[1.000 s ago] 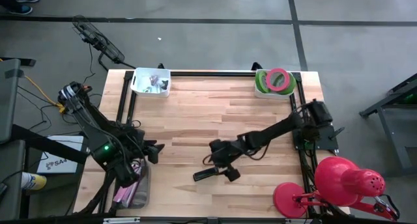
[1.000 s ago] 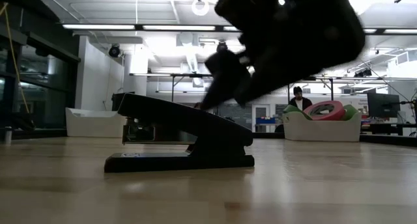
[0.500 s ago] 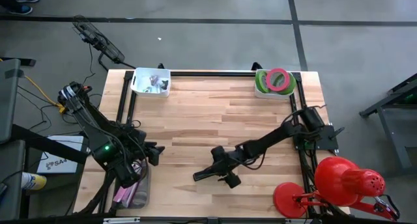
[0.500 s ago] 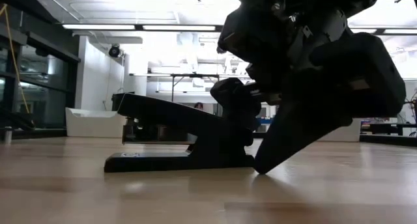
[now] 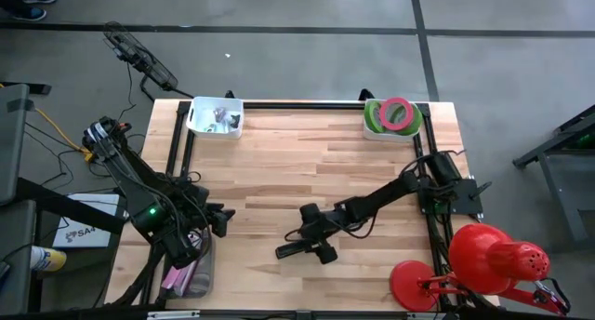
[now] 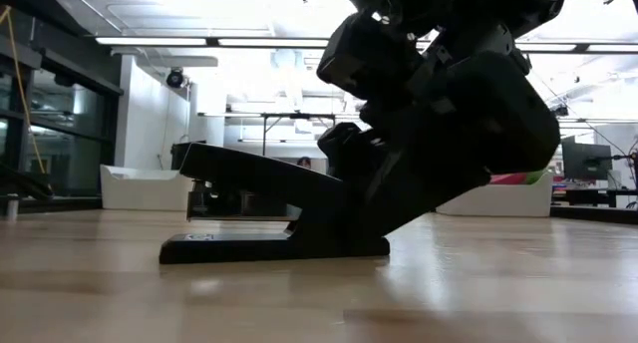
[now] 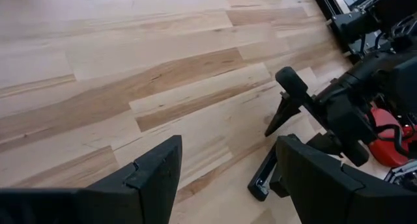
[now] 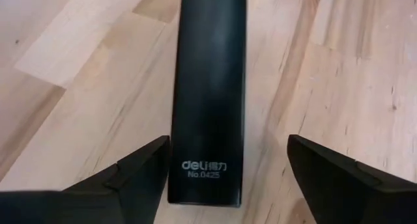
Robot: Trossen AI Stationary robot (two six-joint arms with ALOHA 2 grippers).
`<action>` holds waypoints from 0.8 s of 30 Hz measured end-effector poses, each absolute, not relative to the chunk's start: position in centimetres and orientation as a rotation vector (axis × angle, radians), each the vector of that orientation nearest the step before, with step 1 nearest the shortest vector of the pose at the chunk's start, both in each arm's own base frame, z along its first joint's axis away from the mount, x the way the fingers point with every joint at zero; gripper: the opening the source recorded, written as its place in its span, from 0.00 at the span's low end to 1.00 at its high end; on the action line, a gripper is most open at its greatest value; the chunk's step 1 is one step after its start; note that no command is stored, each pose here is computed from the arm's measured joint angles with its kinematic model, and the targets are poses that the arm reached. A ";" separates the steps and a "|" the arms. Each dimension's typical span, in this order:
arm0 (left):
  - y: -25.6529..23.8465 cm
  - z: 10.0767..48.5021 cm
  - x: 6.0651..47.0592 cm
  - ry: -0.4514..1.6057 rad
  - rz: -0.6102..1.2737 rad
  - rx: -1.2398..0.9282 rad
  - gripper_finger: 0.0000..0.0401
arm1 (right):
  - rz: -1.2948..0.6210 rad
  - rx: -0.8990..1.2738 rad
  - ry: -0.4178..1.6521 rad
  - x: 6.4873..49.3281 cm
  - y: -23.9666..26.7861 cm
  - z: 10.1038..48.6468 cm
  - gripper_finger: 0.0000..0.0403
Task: Pick and place Stapler, Stapler remover, tape
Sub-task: Put the black stapler into the black bin
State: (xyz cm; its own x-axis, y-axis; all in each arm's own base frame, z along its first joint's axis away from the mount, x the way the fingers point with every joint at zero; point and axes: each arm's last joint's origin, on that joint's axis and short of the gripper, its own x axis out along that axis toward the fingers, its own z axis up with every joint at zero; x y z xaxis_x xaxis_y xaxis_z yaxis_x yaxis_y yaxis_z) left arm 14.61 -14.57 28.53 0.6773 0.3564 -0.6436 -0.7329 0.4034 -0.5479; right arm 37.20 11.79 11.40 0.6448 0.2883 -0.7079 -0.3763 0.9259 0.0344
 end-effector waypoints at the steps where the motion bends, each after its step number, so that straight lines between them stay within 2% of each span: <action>1: -14.6 28.5 14.6 0.468 0.720 -0.919 0.61 | 0.375 -0.110 0.785 37.2 11.8 11.4 0.74; 8: -14.6 28.5 14.6 0.474 0.716 -0.904 0.61 | 0.375 -0.109 0.786 37.2 11.8 11.4 0.58; 16: -14.6 28.5 14.6 0.476 0.714 -0.899 0.61 | 0.376 -0.109 0.782 37.2 11.7 11.5 0.29; 24: -14.6 28.5 14.6 0.475 0.714 -0.899 0.61 | 0.321 -0.031 0.809 37.2 10.6 12.3 0.29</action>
State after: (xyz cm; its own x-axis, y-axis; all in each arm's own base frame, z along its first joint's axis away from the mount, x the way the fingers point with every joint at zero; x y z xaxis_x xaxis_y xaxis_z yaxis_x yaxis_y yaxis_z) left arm 14.61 -14.58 28.51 0.6772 0.3564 -0.6437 -0.7313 0.4219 -0.5359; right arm 37.20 10.56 12.32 0.6450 0.2698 -0.7150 -0.2937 0.9513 0.0941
